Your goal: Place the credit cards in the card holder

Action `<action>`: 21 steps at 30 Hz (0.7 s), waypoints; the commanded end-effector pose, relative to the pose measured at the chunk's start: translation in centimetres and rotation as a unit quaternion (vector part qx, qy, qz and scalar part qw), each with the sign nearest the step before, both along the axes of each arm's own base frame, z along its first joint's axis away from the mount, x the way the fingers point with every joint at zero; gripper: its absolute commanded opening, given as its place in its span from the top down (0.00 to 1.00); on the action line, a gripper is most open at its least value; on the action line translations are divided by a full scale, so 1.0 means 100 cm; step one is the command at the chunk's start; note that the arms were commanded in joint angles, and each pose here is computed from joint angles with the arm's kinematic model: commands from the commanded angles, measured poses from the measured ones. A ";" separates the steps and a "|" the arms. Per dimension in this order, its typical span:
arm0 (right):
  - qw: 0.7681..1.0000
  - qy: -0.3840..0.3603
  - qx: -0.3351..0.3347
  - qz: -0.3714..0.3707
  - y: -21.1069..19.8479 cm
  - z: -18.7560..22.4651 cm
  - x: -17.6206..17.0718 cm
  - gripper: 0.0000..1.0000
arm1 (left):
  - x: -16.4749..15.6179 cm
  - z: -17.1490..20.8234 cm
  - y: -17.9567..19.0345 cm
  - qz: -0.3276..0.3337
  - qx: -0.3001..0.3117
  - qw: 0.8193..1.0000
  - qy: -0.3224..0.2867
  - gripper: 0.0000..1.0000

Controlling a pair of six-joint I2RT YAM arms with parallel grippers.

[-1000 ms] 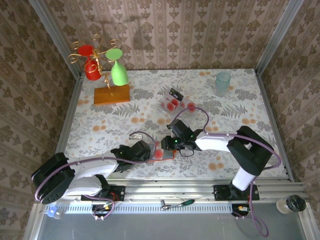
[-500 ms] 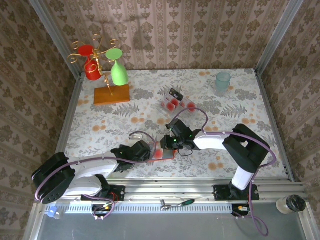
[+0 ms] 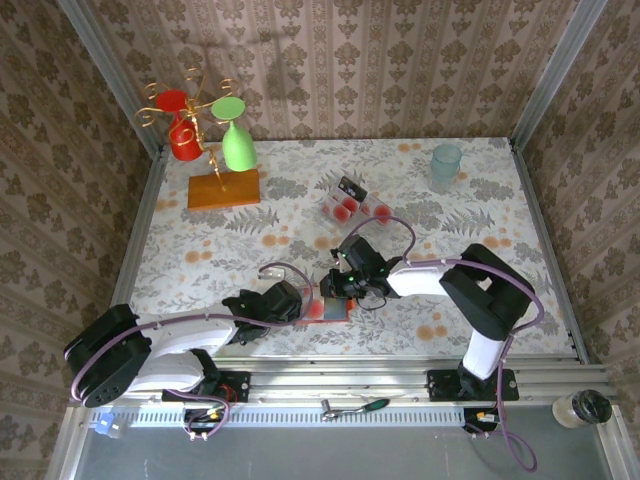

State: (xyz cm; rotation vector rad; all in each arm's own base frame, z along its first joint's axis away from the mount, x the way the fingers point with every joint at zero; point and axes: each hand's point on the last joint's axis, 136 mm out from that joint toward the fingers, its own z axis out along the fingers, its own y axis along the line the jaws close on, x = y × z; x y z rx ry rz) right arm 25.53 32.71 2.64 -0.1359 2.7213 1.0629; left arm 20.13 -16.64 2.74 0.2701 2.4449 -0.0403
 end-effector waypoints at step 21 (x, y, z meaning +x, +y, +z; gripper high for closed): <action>0.985 -0.043 -0.159 0.057 -0.015 -0.003 -0.007 1.00 | -0.008 -0.011 0.009 0.000 0.018 1.000 0.015 0.00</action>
